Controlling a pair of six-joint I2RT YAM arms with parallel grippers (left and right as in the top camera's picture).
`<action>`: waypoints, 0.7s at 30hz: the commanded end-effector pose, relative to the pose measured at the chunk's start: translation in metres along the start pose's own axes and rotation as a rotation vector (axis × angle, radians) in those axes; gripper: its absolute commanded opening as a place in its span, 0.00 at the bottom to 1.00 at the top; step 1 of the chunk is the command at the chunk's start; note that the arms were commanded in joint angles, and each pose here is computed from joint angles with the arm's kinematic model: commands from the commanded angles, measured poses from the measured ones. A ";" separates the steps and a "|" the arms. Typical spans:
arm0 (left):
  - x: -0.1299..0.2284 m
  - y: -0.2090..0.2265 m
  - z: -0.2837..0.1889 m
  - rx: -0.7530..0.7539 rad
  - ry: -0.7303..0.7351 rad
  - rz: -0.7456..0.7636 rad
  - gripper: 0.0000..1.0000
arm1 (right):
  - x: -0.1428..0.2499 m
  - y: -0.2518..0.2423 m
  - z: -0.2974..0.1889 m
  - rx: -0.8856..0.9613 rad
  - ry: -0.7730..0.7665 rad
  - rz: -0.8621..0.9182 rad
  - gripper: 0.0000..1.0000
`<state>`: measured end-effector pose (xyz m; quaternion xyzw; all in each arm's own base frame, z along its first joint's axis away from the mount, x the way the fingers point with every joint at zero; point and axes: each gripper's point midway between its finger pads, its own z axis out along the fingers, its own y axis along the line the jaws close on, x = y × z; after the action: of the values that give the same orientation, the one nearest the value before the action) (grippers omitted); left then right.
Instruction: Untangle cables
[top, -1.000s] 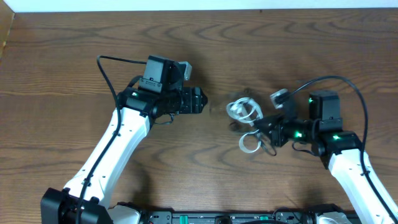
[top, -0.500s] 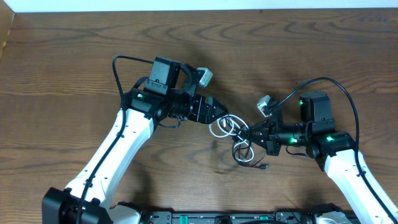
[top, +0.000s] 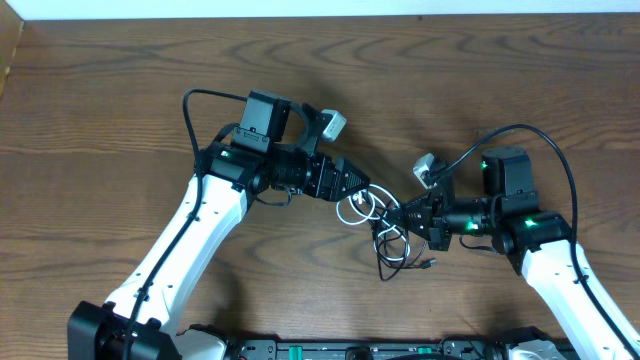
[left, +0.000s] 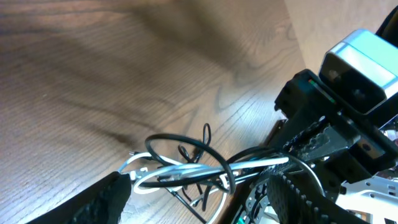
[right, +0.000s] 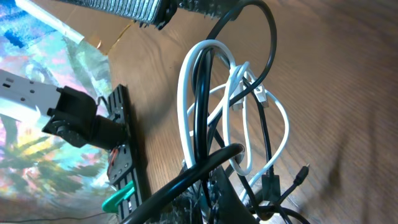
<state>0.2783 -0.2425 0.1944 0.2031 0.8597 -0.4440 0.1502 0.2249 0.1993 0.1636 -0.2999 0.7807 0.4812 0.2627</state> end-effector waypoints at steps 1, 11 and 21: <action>-0.004 -0.015 -0.003 0.065 -0.016 0.034 0.73 | -0.001 0.012 0.000 -0.067 -0.009 -0.019 0.01; -0.009 -0.014 -0.001 0.069 -0.030 -0.010 0.54 | -0.003 0.017 0.000 -0.101 -0.017 -0.036 0.01; -0.003 0.005 0.021 -0.054 -0.005 -0.379 0.49 | -0.004 0.017 0.000 -0.100 -0.019 -0.039 0.01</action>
<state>0.2801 -0.2588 0.1914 0.1149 0.8755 -0.4578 0.1038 0.2193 0.2032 0.1717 -0.3091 0.7625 0.5047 0.2613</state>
